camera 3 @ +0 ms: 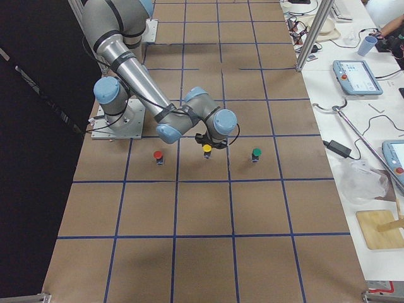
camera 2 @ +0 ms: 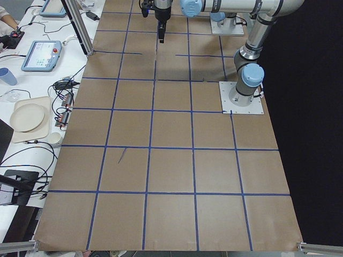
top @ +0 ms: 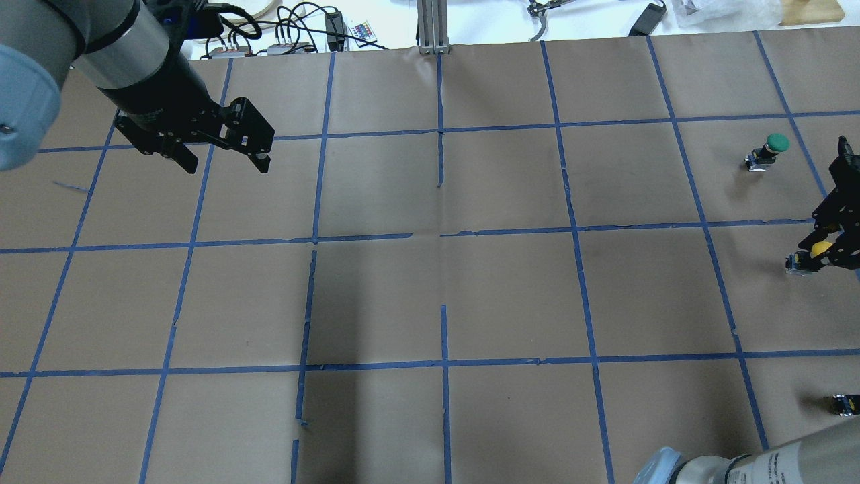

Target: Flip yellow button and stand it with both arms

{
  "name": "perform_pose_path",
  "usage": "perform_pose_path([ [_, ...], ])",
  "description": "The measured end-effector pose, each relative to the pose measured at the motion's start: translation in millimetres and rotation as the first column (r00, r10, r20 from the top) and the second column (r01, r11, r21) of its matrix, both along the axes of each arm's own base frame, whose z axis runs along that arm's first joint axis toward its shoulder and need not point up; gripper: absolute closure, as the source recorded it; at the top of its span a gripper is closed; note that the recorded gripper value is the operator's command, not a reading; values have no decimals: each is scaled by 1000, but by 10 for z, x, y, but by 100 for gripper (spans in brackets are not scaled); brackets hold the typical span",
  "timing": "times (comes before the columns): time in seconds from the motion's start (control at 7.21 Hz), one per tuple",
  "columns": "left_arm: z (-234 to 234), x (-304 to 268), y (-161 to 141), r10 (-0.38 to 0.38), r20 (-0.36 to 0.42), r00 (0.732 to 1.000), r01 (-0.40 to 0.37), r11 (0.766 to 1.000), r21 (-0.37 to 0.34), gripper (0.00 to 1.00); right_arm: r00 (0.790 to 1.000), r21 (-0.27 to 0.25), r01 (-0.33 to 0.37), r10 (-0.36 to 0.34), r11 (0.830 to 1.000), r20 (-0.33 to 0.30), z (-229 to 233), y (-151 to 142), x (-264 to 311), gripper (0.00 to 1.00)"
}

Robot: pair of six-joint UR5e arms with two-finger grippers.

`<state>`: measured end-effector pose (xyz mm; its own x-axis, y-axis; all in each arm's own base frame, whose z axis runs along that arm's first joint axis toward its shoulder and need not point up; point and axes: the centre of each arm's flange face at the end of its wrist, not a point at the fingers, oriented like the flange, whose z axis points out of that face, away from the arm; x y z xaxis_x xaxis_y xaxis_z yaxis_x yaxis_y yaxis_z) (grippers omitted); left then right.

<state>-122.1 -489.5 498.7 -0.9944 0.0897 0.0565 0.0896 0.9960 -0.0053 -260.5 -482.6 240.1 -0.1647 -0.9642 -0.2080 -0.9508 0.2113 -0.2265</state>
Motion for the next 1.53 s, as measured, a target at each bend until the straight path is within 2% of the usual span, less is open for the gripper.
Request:
perform_pose_path([
  [0.28, 26, 22, -3, -25, 12, 1000, 24, 999, 28, 0, 1000, 14, -1, 1, 1000, 13, -101, -13, -14, 59],
  [0.42, 22, 25, -22, -38, 14, 999, 37, 999, 30, 0, 1000, 17, -2, 1, 1000, 15, -122, -17, -17, 36],
  [0.55, 46, 22, -32, -44, 15, 999, 44, 999, 27, 0, 1000, 17, -1, 1, 1000, 17, -129, -19, -18, 22],
  [0.83, 65, 16, -32, -49, 16, 999, 48, 999, 23, 0, 1000, 15, 1, -1, 1000, 24, -143, -25, -15, 12],
  [0.97, 68, 14, -32, -49, 15, 999, 49, 999, 23, 0, 1000, 15, 1, -2, 1000, 25, -146, -25, -13, 12],
  [1.25, 88, 14, -25, -49, 17, 999, 49, 999, 18, 0, 1000, 14, 20, -20, 1000, 21, -102, -21, -3, 4],
  [1.53, 138, 18, -23, -50, 21, 999, 49, 999, 8, 0, 993, 12, 121, -121, 993, -8, 88, -25, 47, 4],
])
